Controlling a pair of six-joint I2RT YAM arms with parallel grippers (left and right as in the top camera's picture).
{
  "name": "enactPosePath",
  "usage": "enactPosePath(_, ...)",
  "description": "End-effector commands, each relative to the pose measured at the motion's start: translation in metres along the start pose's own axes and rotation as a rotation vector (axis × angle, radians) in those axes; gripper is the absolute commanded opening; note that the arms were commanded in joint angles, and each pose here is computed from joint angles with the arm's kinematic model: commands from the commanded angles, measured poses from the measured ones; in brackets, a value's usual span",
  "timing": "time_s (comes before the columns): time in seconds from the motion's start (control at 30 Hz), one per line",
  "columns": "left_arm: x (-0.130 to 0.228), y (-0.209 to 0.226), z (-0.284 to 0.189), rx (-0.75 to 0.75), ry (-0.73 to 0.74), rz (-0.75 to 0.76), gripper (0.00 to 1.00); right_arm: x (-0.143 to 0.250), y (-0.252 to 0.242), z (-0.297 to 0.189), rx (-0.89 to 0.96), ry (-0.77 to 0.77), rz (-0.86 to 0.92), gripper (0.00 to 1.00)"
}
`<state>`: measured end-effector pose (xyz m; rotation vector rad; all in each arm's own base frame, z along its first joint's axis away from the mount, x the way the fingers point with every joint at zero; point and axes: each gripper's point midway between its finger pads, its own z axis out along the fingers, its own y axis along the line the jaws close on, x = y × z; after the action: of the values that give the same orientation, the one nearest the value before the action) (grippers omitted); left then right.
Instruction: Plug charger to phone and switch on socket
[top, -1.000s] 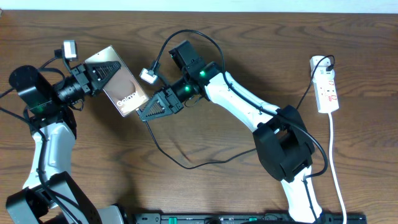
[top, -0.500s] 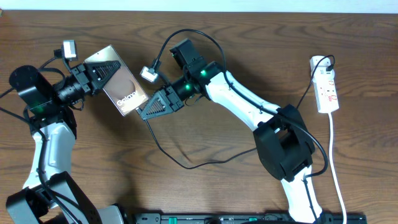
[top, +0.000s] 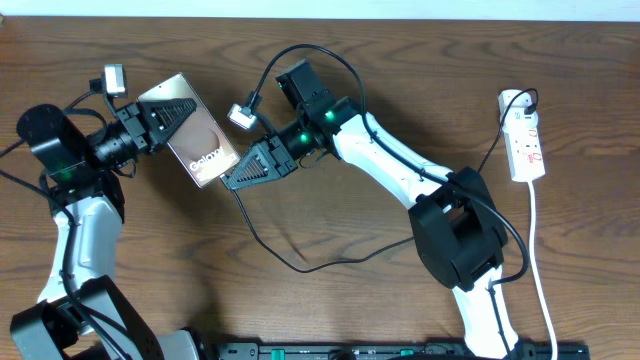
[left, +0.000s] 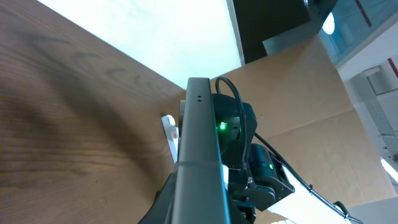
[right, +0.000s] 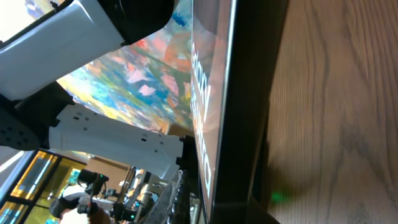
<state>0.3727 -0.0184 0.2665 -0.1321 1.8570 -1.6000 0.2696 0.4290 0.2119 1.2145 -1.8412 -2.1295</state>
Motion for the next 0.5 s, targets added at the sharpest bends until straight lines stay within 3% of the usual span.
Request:
enactPosePath(0.0,0.0174,-0.0124,0.0059,0.062,0.102,0.012,0.07,-0.0078,0.0074,-0.0044,-0.004,-0.008,-0.036,0.17)
enactPosePath(0.2,0.0174,-0.0124,0.0059,0.062,0.102,0.013,0.07,-0.0078,0.0074,-0.0044,-0.004,-0.008,-0.035,0.17)
enactPosePath(0.27,0.0174,-0.0124,0.0059,0.062,0.102,0.012,0.07,-0.0078,0.0074,-0.0044,-0.004,-0.008,-0.036,0.23)
enactPosePath(0.37,0.0174,-0.0124,0.0059,0.062,0.102,0.013,0.07,-0.0078,0.0074,-0.0044,-0.004,-0.008,-0.036,0.45)
enactPosePath(0.47,0.0174,-0.0124,0.0059,0.062,0.102,0.013,0.07,-0.0078,0.0074,-0.0044,-0.004,-0.008,-0.035,0.78)
